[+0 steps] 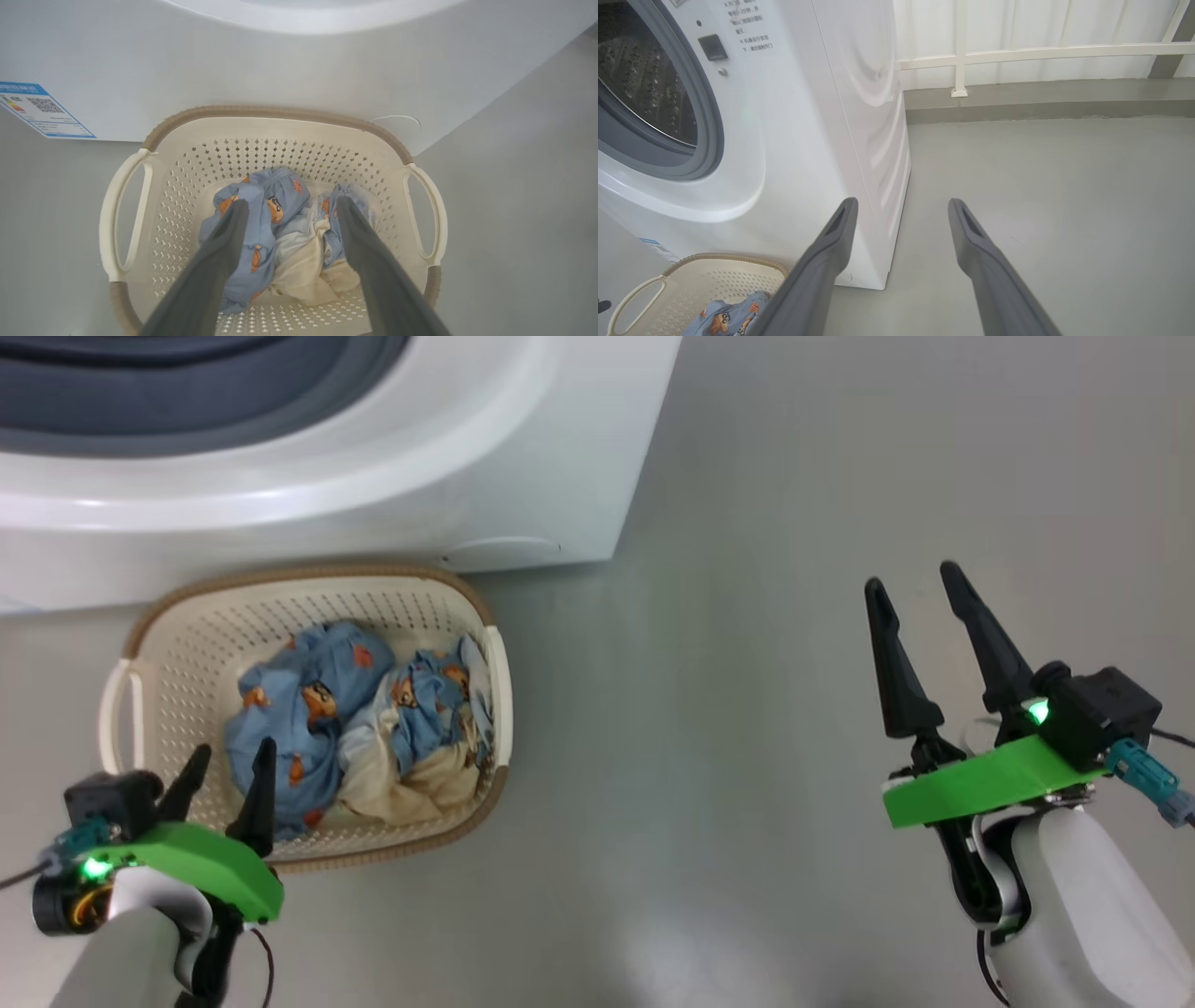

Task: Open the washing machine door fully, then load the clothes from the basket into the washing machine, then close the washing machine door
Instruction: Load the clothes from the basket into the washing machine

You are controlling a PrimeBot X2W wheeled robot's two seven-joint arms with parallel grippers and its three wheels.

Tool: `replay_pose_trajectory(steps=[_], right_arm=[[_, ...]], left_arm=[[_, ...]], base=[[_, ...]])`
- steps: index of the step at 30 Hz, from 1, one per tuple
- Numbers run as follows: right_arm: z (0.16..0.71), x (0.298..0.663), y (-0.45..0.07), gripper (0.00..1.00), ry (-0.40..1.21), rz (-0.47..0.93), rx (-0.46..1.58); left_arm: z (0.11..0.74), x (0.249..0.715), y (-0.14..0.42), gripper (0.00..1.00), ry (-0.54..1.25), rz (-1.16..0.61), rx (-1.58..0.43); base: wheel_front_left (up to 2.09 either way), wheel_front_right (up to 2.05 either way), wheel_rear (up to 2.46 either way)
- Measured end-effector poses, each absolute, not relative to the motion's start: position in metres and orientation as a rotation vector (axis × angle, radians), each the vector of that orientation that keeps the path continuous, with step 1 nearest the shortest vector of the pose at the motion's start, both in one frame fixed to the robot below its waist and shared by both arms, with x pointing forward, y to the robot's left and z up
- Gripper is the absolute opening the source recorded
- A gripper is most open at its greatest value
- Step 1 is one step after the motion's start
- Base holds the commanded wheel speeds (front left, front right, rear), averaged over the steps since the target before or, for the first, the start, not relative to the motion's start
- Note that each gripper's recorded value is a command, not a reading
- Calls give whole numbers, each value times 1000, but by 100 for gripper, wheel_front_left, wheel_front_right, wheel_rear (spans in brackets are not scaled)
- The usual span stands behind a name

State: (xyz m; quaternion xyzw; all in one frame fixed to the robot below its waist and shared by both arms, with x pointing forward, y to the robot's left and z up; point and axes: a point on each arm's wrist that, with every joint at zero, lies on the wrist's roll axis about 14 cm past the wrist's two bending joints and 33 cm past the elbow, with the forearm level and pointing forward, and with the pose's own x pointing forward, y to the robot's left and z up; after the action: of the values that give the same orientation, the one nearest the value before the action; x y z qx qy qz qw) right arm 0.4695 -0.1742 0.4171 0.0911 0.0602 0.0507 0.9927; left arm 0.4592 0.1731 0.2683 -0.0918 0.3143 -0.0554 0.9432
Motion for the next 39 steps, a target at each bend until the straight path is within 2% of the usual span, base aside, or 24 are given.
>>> replay_pose_trajectory(steps=[22, 39], right_arm=[[342, 502, -165, 100, 233, 129, 156], [307, 498, -165, 100, 301, 125, 152]], left_arm=[[162, 480, 182, 100, 919, -107, -115], [120, 485, 190, 100, 1027, -103, -73]], base=[[0, 0, 0], [0, 0, 0]])
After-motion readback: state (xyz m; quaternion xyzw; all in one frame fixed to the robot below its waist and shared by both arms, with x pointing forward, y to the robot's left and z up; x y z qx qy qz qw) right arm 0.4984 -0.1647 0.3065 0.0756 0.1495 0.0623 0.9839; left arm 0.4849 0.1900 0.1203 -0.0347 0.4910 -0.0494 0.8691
